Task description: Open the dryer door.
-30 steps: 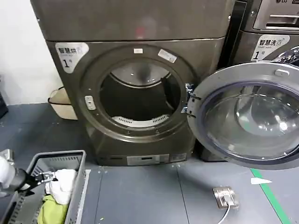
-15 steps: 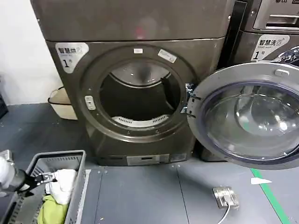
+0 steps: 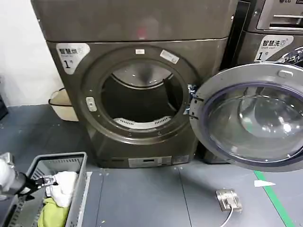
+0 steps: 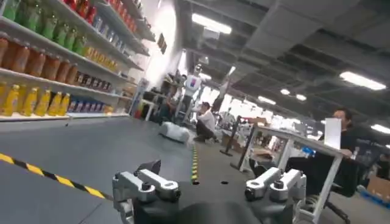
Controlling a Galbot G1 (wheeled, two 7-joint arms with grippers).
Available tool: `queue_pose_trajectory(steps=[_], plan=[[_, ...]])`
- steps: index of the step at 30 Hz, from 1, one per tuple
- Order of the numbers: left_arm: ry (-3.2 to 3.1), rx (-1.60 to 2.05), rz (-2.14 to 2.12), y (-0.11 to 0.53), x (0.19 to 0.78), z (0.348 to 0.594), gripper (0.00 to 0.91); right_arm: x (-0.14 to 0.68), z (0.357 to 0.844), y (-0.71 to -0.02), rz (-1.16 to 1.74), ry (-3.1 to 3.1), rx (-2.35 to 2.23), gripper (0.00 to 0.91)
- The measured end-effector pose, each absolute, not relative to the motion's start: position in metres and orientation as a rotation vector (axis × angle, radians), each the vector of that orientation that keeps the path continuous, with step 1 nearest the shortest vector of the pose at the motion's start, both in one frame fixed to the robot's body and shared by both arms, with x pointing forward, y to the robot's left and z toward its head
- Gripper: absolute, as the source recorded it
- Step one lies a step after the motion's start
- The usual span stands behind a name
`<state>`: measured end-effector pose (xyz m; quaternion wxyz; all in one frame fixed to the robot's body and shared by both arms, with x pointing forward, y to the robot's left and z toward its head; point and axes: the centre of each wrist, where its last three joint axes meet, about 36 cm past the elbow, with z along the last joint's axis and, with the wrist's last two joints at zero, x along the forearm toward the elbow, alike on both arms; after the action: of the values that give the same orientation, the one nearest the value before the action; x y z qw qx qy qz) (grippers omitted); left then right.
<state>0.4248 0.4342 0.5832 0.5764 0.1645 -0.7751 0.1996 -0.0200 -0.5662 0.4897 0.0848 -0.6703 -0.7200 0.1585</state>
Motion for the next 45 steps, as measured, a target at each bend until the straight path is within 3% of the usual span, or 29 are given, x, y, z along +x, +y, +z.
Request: queue_pose_trajectory(steps=[45], plan=[[-1.801, 0.409, 0.453, 0.436, 0.426, 0.567, 0.907, -0.015, 0.493, -0.560, 0.486, -2.157, -1.979, 0.907]])
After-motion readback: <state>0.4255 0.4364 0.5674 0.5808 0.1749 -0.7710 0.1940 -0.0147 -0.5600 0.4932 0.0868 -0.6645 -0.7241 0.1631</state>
